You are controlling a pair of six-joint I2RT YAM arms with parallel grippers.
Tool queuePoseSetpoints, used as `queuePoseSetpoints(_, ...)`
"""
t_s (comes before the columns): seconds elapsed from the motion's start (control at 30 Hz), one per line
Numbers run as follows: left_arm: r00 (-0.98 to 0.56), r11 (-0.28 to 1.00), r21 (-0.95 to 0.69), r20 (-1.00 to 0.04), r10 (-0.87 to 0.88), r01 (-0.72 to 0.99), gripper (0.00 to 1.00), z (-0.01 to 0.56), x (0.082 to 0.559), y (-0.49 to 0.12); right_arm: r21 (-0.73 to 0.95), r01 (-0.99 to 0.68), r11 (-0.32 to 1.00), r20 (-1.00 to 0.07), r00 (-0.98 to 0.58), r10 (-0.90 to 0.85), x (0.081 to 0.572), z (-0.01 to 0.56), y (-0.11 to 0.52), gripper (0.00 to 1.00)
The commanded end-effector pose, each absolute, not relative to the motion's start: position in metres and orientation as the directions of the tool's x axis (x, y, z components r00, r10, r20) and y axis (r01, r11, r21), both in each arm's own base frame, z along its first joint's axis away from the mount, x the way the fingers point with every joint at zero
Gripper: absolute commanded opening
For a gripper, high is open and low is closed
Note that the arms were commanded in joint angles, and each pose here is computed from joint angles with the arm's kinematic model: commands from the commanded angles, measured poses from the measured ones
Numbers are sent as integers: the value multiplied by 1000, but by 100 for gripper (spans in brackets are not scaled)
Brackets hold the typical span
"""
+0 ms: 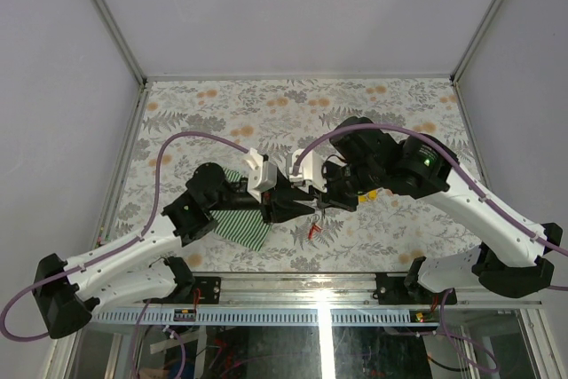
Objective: Put the keys on the keyring
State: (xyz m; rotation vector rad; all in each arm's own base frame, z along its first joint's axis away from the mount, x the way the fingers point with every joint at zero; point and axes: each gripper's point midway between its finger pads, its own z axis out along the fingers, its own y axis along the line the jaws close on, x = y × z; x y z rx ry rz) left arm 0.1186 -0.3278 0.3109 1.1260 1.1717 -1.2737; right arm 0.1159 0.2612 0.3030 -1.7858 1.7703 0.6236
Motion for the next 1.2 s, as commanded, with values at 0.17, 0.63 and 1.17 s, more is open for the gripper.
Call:
queuePoseSetpoints(0.17,32,-51,40,-989,-144,998,28,334,112,-333,-98,-995,-8,-712,75,-699,117,317,271,0)
queuePoseSetpoints(0.63,48,-61,57,-989,-140,997,15,337,112,-335,-96,-995,-7,-701,72,-710,116,312,268,0)
queuePoseSetpoints(1.17,67,-39,73,-989,-133,997,23,337,113,-332,-116,-993,15,-693,70,-718,119,313,262,0)
